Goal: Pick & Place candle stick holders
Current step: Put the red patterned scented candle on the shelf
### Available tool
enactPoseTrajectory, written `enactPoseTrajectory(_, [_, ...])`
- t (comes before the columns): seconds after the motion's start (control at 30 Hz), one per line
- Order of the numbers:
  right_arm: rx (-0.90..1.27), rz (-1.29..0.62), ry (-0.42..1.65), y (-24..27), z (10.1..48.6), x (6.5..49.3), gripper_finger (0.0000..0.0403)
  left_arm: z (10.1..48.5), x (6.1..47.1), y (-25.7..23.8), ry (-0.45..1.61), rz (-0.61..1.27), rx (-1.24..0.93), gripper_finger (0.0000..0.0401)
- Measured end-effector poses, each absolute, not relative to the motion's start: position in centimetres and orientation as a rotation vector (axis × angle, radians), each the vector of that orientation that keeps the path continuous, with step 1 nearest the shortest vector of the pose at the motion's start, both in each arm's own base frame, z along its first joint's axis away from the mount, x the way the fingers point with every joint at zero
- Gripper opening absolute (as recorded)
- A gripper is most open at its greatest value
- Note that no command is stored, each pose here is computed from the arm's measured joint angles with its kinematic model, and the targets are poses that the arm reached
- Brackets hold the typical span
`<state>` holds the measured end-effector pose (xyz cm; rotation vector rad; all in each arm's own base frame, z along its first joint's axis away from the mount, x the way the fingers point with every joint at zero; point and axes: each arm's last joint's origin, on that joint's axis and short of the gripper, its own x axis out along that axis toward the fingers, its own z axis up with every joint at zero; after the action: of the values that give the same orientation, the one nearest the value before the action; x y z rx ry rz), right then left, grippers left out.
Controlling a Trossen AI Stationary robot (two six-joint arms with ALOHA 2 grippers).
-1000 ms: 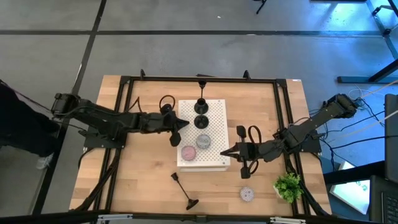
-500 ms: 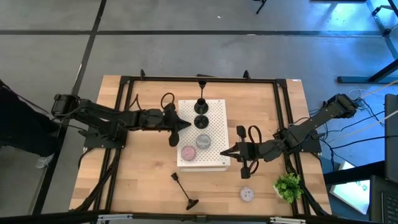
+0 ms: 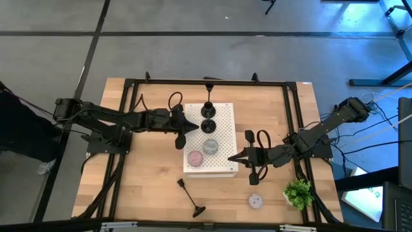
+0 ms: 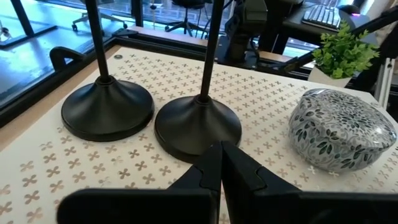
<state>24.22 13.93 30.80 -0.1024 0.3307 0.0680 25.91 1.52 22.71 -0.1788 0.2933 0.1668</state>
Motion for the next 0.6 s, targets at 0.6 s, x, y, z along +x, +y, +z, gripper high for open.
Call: enactPoseTrajectory(0.6, [-0.102, 0.087, 0.342, 13.9, 30.7, 24.2, 0.0000, 26.0, 26.8, -1.1, 0.268, 0.111, -0.081, 0.0002])
